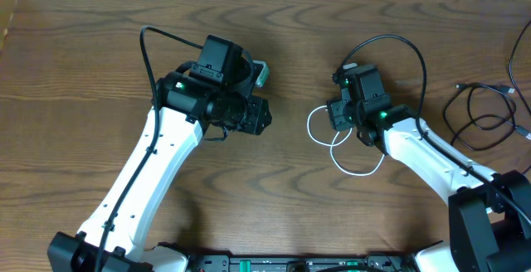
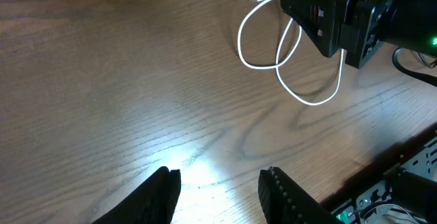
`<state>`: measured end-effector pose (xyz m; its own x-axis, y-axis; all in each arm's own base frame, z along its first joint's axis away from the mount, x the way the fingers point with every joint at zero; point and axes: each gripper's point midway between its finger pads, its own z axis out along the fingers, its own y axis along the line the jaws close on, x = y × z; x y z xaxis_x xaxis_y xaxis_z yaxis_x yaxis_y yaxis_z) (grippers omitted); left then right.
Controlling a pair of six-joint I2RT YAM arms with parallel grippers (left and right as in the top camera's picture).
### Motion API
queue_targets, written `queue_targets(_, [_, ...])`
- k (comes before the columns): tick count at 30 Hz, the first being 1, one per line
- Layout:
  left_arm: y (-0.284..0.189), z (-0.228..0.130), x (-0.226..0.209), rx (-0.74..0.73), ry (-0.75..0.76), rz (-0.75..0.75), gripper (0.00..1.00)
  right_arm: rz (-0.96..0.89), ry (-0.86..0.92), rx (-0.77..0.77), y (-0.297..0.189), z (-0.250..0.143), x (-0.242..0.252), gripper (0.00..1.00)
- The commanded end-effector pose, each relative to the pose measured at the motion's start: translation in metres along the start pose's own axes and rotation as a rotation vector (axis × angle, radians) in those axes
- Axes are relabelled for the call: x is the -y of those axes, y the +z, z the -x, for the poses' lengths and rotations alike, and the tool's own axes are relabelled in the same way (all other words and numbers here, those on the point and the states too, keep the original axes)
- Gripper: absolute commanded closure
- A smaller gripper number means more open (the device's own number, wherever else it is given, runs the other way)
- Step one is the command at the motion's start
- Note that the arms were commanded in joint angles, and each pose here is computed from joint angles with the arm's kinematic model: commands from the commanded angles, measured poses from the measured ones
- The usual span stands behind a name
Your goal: Untangle cables
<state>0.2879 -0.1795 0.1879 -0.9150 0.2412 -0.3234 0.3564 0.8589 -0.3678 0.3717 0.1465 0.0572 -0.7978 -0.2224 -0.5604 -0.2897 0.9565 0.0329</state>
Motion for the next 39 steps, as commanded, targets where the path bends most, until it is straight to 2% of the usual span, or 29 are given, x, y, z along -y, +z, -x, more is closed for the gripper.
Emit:
queue_targets(1, [0.001, -0.001, -0.003, -0.005, -0.007, 0.008, 0.57, -0.023, -0.023, -0.074, 0.015, -0.025, 0.002, 0.42])
queue_targets(7, [0.001, -0.001, -0.003, -0.005, -0.007, 0.008, 0.57, -0.012, -0.023, -0.105, 0.02, -0.035, 0.001, 0.44])
queue_targets(10, [0.001, -0.001, -0.003, -0.006, -0.007, 0.008, 0.57, -0.012, -0.023, -0.106, 0.02, -0.035, 0.001, 0.49])
queue_targets(16, [0.001, -0.001, -0.003, -0.006, -0.007, 0.008, 0.57, -0.013, -0.019, -0.115, 0.02, -0.037, 0.001, 0.66])
queue_targets(23, [0.001, -0.001, -0.003, -0.006, -0.007, 0.008, 0.57, -0.016, -0.005, -0.136, 0.019, -0.042, 0.002, 0.73])
queue_targets(39, [0.001, -0.001, -0.003, -0.006, -0.007, 0.008, 0.57, -0.029, 0.073, -0.179, 0.018, -0.055, 0.003, 0.78])
